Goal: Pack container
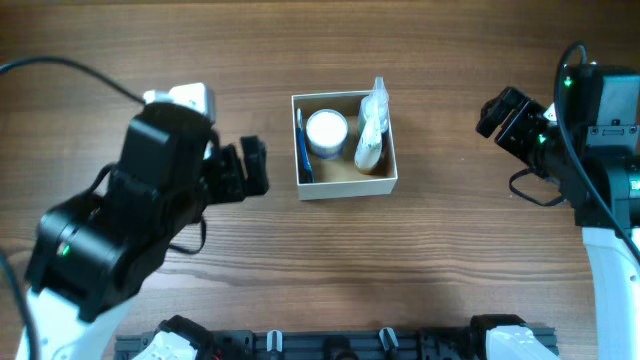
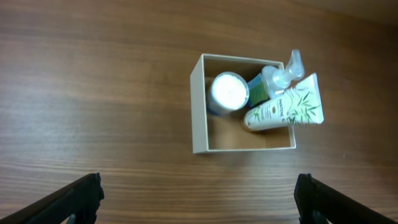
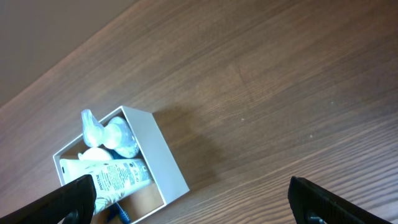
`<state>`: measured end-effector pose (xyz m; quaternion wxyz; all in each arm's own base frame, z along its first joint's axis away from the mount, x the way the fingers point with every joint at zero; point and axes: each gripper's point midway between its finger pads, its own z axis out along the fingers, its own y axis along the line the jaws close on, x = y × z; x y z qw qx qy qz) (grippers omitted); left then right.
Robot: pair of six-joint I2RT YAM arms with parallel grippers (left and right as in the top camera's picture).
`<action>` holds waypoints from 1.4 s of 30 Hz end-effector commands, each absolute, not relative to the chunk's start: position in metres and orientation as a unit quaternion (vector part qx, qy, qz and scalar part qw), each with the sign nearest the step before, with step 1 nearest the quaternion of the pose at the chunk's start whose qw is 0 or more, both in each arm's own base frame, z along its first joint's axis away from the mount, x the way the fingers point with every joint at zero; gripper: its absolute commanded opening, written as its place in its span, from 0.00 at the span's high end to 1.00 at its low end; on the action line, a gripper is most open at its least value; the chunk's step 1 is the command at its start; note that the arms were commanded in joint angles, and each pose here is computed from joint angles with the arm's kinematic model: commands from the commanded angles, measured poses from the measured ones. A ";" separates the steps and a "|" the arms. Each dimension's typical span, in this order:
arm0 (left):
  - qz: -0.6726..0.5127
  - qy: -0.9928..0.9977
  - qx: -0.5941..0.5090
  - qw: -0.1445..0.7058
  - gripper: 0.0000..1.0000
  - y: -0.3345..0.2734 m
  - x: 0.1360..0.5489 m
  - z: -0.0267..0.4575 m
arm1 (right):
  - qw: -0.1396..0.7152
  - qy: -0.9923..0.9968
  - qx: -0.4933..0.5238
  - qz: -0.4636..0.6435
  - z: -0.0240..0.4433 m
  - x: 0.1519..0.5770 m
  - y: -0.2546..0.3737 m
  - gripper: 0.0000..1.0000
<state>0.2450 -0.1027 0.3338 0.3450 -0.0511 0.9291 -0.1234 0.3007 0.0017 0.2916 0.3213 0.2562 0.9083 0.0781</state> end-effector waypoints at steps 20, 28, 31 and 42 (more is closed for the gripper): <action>-0.170 0.809 -0.171 0.536 0.00 -0.025 0.230 0.138 | 0.321 0.906 0.261 0.086 0.292 0.302 0.003 0.00; -0.176 0.791 -0.171 0.560 0.00 -0.023 0.229 0.128 | 0.320 0.906 0.261 0.086 0.292 0.302 0.003 0.00; -0.177 0.787 -0.171 0.565 0.00 -0.022 0.227 0.130 | 0.320 0.906 0.262 0.086 0.292 0.302 0.003 0.00; -0.177 0.788 -0.171 0.564 0.00 -0.022 0.227 0.129 | 0.318 0.907 0.262 0.085 0.291 0.302 0.003 0.00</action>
